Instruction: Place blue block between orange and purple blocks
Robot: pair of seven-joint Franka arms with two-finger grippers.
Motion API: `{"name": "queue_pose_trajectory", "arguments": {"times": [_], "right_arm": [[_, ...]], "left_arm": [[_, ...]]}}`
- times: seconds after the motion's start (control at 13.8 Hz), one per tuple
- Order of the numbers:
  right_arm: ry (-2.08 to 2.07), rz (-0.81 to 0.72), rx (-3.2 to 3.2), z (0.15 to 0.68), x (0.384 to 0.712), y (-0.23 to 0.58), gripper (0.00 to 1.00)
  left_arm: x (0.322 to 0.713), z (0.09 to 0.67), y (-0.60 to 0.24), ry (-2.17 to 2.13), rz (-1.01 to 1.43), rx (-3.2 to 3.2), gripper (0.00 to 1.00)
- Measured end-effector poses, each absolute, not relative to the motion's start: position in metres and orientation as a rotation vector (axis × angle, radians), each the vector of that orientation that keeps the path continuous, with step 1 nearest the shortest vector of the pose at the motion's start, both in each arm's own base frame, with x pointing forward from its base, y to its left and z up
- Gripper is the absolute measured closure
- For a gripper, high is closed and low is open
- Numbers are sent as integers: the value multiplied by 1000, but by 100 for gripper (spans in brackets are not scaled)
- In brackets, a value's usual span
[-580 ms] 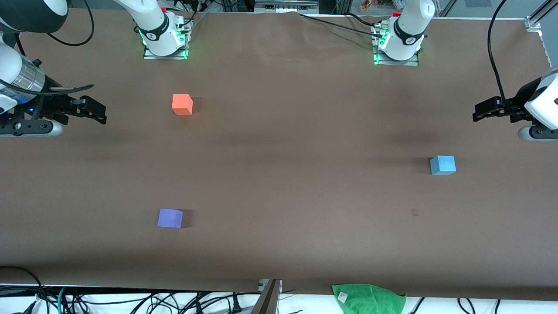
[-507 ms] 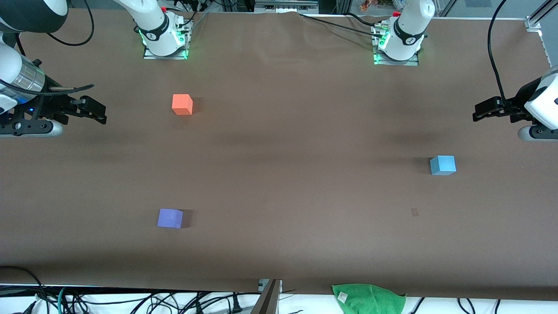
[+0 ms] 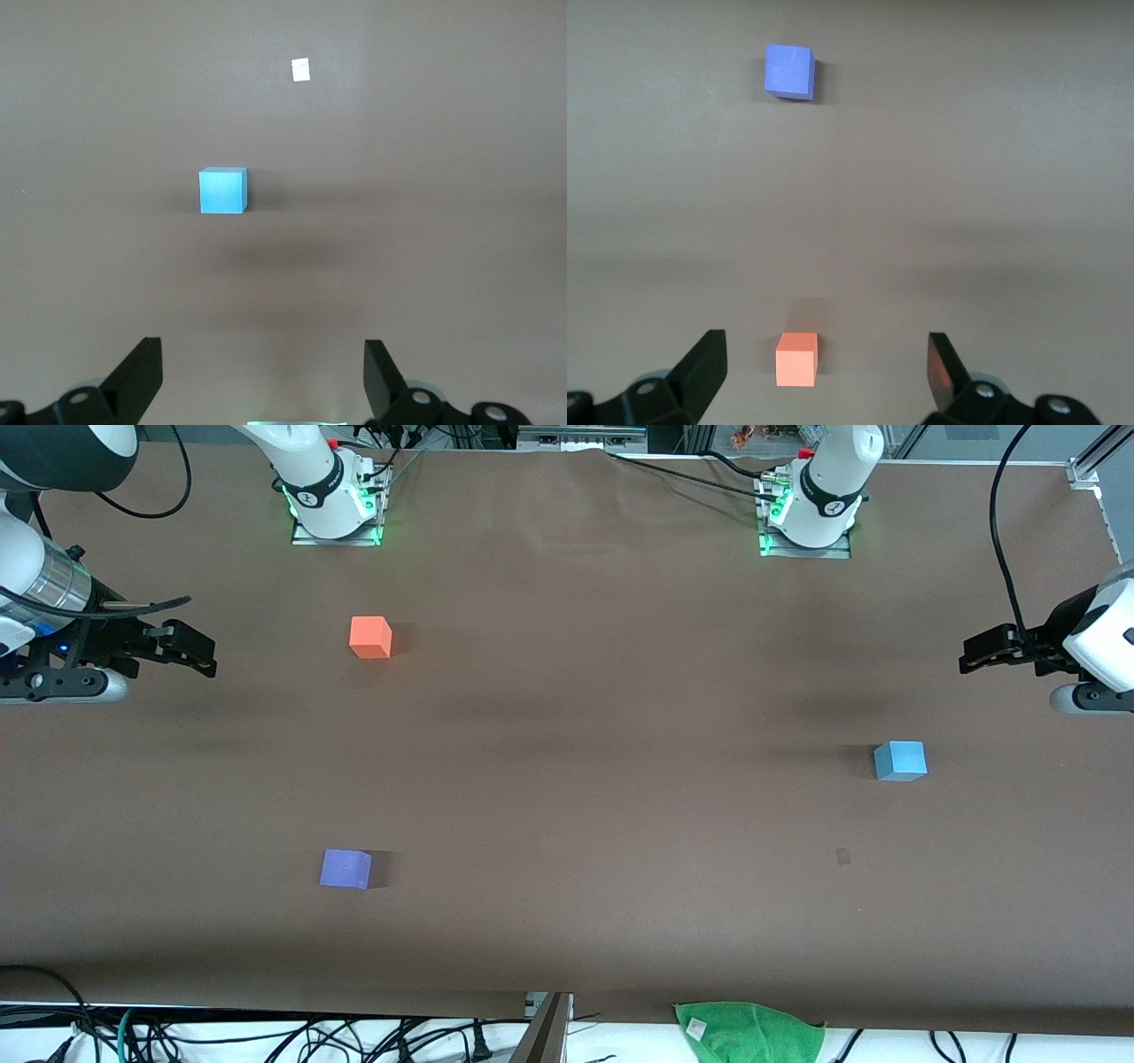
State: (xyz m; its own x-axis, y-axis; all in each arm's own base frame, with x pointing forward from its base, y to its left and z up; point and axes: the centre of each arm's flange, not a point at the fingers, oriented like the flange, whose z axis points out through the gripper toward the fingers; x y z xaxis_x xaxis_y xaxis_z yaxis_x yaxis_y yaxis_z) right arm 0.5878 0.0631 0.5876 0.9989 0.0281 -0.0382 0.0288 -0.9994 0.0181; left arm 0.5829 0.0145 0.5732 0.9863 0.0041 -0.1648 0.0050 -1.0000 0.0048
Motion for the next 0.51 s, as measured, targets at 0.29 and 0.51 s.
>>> {"name": "queue_pose_trajectory", "arguments": {"times": [0.29,0.51], "right_arm": [[44,-59,3122,588,588,63,0],[44,-59,3122,588,588,63,0]], "left_arm": [[584,572,15,10,-263,3125,0],[584,572,15,10,-263,3125,0]]}}
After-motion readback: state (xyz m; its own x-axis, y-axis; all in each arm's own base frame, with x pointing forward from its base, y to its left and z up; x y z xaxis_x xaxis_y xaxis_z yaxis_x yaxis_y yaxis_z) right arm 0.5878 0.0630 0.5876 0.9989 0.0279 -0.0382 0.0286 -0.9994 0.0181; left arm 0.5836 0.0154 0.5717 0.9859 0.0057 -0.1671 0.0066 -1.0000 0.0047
